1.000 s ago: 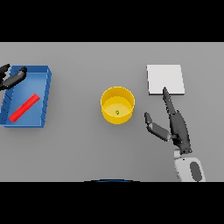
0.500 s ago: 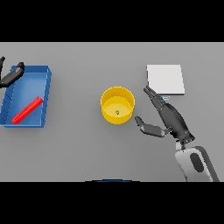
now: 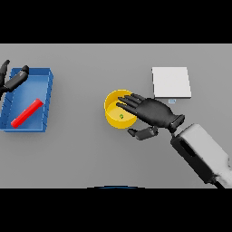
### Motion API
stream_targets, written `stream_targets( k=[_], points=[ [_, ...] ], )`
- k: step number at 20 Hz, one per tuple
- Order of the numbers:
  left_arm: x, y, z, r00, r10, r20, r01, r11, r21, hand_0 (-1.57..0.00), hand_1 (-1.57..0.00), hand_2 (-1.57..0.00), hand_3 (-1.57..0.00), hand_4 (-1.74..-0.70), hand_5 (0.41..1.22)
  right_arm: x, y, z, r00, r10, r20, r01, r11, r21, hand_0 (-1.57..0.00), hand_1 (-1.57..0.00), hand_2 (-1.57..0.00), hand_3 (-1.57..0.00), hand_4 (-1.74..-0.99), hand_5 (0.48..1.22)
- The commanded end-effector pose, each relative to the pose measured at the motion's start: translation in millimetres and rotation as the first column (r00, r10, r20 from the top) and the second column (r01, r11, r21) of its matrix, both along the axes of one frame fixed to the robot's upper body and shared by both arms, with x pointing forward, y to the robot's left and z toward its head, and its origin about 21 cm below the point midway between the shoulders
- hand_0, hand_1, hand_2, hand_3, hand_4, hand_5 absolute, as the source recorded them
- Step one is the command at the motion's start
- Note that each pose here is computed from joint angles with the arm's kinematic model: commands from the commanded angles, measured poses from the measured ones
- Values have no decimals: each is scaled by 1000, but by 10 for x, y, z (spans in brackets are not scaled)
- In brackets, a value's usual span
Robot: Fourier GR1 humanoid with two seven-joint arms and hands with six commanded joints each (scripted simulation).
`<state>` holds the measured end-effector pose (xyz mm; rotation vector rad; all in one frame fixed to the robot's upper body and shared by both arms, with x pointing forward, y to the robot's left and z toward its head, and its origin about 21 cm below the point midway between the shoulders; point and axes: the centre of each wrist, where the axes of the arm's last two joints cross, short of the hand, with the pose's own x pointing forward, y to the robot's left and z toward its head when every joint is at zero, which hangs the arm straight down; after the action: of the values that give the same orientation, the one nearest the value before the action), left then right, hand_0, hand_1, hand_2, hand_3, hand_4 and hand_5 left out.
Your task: Pick up the red beaker and tilt it to pour out 1 green nut into yellow bowl. Pick up the yellow bowl and place it on the metallic measuring scale.
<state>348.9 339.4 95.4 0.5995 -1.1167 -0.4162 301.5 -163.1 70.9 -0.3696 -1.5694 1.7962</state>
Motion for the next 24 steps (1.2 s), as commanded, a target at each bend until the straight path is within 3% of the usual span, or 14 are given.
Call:
stream_targets(
  k=[1,7,12,19,21,23,24],
  points=[
    [4,11,28,1000,4,3,-4,1000,1,0,0,0,0,-716,682,48,51,-3,1000,22,5,-22,999,-40,1,1,1,1,-1211,704],
    [-52,86,-6,1000,-1,2,1,1000,-16,1,1,1,1,-722,687,241,220,-118,994,96,-49,-105,965,-240,1,1,1,1,-1224,703],
    [-23,86,12,1000,7,7,-7,1000,-19,1,1,1,1,-723,688,364,379,-145,990,123,-73,-140,931,-337,1,1,1,1,-1259,714],
    [-38,155,24,1000,-2,23,3,1000,-28,1,1,1,1,-719,686,434,501,-165,987,99,-123,-139,915,-379,1,1,1,1,-1305,763],
    [-38,153,24,1000,7,16,-6,1000,-19,1,1,1,1,-713,686,441,546,-201,988,67,-139,-116,915,-387,-3,-16,-19,-43,-1336,810],
    [-45,160,3,1000,5,18,-4,1000,-21,1,1,1,1,-714,691,429,545,-185,986,81,-148,-133,913,-385,-287,-236,-176,-173,-1387,873],
    [-31,137,17,1000,4,11,-4,1000,-23,1,1,1,1,-716,692,427,538,-192,986,89,-143,-139,908,-395,-544,-473,-310,-262,-1420,943]
  ],
)
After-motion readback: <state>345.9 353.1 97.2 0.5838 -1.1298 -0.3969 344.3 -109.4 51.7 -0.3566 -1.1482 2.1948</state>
